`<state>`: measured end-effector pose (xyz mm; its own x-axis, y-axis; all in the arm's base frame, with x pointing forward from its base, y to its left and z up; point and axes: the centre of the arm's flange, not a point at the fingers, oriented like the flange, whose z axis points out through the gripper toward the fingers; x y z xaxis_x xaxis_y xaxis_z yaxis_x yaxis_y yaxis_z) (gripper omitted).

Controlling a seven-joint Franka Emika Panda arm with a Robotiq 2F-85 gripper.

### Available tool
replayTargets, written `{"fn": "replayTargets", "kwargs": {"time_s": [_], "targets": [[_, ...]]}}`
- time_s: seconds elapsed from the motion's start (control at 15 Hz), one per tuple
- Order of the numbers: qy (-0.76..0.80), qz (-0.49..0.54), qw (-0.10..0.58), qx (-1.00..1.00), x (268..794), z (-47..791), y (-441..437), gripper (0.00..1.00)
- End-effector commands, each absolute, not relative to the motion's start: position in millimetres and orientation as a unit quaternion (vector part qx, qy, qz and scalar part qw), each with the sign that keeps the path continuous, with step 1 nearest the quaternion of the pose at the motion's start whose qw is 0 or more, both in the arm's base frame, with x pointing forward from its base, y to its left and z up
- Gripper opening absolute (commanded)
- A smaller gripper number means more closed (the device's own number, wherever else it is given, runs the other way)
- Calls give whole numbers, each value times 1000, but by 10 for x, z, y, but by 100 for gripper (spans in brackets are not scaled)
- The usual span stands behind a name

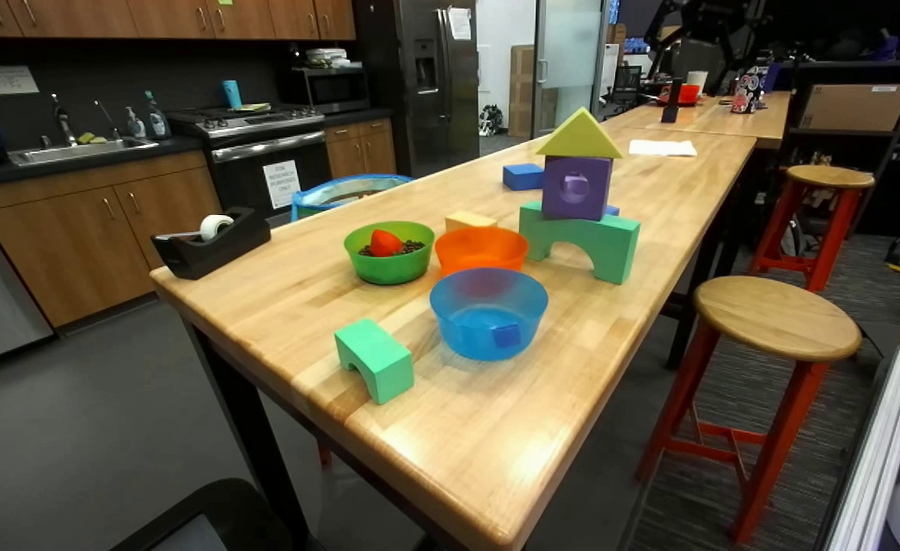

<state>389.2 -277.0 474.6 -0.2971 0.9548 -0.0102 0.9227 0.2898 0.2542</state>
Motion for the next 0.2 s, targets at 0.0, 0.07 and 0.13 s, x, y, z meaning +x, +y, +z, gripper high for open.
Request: {"fn": "replayTargets", "kwargs": {"time_s": [0.0, 0.07, 0.13], "targets": [[799, 100, 80, 588, 3890, 4744, -2773, 100], [799, 100, 80, 588, 3889, 4745, -2774, 100], [799, 100, 80, 588, 3889, 4744, -2774, 100]]}}
